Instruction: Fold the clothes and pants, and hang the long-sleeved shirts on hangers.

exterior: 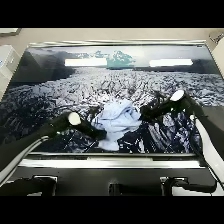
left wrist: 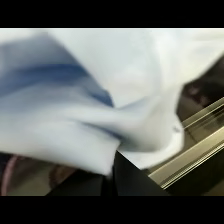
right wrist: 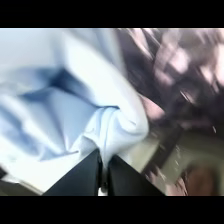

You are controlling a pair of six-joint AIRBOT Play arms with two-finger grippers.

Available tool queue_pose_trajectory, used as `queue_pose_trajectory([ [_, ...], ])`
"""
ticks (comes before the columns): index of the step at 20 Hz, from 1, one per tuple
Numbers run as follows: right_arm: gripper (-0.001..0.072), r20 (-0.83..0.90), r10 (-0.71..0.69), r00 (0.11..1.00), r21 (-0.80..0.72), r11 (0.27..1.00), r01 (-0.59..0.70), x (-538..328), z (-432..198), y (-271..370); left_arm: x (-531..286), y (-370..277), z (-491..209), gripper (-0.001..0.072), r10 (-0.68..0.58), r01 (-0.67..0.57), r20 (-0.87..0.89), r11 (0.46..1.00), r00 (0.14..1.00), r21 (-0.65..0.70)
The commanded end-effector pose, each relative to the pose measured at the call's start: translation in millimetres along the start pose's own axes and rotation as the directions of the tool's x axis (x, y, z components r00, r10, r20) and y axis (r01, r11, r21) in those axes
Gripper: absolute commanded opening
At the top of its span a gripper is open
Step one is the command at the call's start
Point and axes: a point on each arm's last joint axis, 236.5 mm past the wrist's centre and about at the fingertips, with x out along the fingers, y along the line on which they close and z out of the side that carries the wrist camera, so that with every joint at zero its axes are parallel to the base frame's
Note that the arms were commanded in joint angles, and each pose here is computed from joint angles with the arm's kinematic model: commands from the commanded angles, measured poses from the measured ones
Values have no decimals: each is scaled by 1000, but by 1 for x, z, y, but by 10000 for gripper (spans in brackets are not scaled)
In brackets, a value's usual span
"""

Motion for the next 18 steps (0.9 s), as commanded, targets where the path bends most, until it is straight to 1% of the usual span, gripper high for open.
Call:
queue_pose_trajectory([
  [1, 42, 290, -45, 956, -208, 972, 109, -98, 51, 48, -119, 10, 60, 20, 133, -166, 258, 980, 957, 111],
  [2, 43, 424, -61, 904, -254, 950, 183, -147, 66, 67, -183, 24, 81, 20, 226, -282, 388, 955, 894, 92],
  [3, 43, 565, -76, 822, -262, 928, 266, -205, 74, 86, -247, 35, 94, 20, 299, -369, 504, 929, 810, 43],
  [4, 43, 677, -81, 731, -237, 917, 321, -258, 72, 101, -314, 39, 100, 21, 342, -418, 616, 908, 709, -24],
  [5, 44, 769, -82, 634, -198, 913, 358, -308, 61, 115, -369, 35, 98, 21, 347, -427, 705, 902, 619, -69],
  [6, 44, 826, -70, 559, -166, 917, 361, -345, 45, 125, -420, 26, 88, 21, 339, -411, 780, 904, 526, -116],
  [7, 44, 863, -40, 504, -152, 930, 335, -372, 23, 136, -458, 14, 75, 21, 323, -387, 834, 911, 448, -145],
  [8, 44, 879, -11, 477, -154, 940, 304, -387, 0, 145, -490, -4, 58, 21, 291, -371, 881, 917, 373, -146],
  [10, 44, 869, 20, 495, -184, 941, 285, -395, -42, 153, -528, -38, 27, 21, 205, -335, 945, 936, 256, -112],
  [12, 44, 848, -7, 530, -180, 937, 300, -393, -77, 146, -554, -65, -2, 21, 123, -315, 978, 947, 168, -65],
  [14, 44, 848, -5, 530, -180, 938, 297, -398, -103, 145, -587, -89, -30, 20, 40, -297, 998, 954, 42, -26],
  [15, 44, 867, 22, 497, -180, 945, 273, -408, -112, 150, -601, -98, -43, 21, 9, -277, 1000, 961, -15, -13],
  [16, 44, 894, 64, 444, -190, 951, 246, -422, -120, 159, -611, -104, -51, 21, -13, -276, 999, 961, -53, -2],
  [17, 44, 914, 105, 393, -206, 953, 222, -435, -124, 167, -612, -105, -54, 20, -17, -276, 998, 961, -57, 0],
  [18, 44, 926, 134, 354, -217, 953, 209, -445, -129, 173, -606, -101, -54, 20, -1, -276, 1000, 961, -31, -7],
])
